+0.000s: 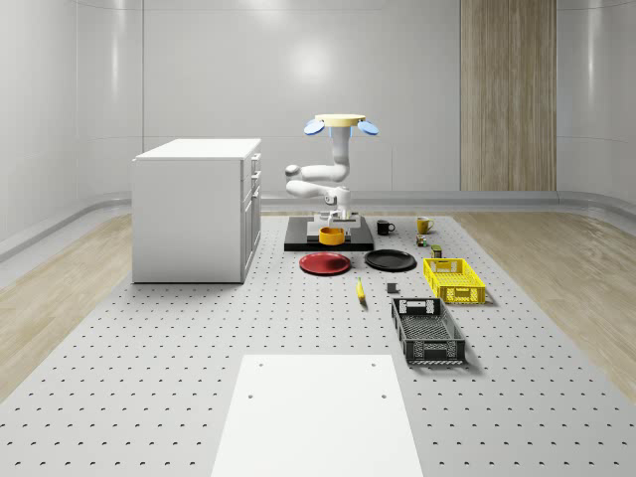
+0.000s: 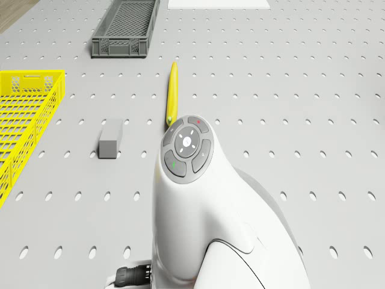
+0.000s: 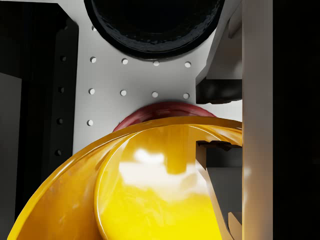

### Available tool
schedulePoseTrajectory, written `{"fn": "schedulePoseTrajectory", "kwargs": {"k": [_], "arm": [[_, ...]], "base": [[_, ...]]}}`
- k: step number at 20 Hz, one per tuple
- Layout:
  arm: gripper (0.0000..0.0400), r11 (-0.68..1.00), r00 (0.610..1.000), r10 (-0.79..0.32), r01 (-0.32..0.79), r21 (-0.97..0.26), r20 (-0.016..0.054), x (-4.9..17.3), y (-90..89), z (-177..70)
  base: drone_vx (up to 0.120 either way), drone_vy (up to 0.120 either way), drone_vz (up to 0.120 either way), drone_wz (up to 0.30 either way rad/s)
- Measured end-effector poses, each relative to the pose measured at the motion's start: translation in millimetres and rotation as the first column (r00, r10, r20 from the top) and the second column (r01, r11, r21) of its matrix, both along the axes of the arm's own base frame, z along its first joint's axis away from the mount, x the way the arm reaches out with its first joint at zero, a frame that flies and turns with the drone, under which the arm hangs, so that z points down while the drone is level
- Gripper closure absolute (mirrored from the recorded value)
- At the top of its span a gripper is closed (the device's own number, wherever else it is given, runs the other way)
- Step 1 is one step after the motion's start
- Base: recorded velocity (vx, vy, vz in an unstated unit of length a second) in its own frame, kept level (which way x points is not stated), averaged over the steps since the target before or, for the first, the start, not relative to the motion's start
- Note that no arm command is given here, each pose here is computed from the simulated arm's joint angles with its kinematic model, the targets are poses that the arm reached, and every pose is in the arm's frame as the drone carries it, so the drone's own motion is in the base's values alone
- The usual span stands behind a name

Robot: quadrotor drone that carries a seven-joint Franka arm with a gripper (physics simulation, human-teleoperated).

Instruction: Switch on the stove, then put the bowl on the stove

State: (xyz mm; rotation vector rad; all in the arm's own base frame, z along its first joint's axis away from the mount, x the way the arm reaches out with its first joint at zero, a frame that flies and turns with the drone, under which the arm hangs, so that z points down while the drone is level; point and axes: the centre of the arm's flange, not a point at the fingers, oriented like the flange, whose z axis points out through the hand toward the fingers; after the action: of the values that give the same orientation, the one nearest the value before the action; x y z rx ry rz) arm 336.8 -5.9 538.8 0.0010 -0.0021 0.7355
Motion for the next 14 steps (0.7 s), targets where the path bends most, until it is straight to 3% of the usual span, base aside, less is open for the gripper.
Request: {"fn": "schedulePoseTrajectory", "kwargs": {"k": [14], "arm": [[0.0293,1.000,1.000,0.000,0.000,0.000,0.0000,0.0,0.0,0.0]], "base": [[-0.120,-0.006,0.000,0.000]]}}
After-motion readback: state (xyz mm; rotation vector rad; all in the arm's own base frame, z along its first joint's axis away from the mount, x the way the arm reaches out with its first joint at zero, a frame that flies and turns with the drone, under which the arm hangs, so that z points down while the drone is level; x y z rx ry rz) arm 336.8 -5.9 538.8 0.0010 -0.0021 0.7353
